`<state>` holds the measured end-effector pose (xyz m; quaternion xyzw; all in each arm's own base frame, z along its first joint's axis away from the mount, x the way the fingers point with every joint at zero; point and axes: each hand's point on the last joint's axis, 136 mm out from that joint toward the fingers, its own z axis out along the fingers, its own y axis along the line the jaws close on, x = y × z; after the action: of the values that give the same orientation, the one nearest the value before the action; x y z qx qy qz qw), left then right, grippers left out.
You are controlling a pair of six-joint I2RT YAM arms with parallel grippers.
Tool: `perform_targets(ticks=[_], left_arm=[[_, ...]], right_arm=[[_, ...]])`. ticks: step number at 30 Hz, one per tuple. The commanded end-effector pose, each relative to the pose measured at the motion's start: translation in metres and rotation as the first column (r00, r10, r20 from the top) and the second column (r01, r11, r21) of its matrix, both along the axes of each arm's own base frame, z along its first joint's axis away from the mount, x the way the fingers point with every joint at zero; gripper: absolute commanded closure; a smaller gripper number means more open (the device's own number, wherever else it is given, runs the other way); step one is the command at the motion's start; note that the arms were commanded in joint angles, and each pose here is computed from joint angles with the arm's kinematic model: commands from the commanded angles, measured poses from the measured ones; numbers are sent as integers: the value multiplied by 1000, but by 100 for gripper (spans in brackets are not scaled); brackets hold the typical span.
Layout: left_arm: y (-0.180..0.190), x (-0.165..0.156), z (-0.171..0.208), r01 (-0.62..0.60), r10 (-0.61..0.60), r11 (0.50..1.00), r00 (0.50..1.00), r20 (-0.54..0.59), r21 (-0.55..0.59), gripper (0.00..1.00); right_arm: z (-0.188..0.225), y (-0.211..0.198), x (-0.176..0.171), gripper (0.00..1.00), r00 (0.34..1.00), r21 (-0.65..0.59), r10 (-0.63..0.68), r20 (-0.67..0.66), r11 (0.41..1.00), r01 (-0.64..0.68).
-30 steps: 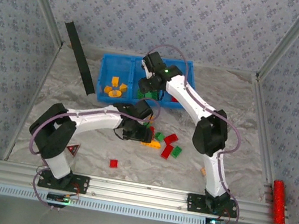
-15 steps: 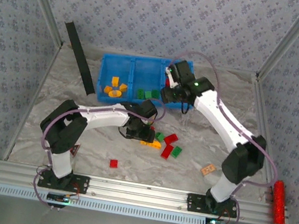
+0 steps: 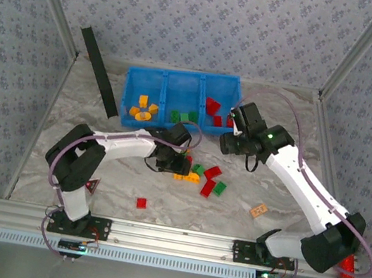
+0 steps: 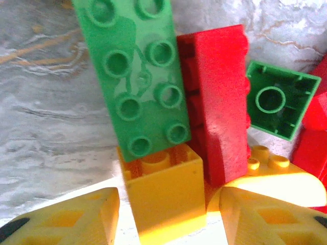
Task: Sort the legos into containers by color
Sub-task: Pick up the lego from the center of the table.
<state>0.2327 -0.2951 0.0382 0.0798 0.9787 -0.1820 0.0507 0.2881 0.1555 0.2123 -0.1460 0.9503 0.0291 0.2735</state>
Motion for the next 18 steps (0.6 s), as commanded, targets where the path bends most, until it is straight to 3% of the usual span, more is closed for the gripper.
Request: perform_targets(ticks=[1,10,18], left_arm=[[55,-25,-47,-10,32,973,995,-93,230,44],[58,-22,-47,-11,30,972,997,-76,237,43],[57,-19,-37,14,1,972,998,-61,234,64]], right_arm=[[0,-13,-9,40,998,0,-66,-10,998,66],[10,-11,-4,40,998,-1,-63,16,998,63],[8,-12,-29,39,996,21,-84,-37,996,85]])
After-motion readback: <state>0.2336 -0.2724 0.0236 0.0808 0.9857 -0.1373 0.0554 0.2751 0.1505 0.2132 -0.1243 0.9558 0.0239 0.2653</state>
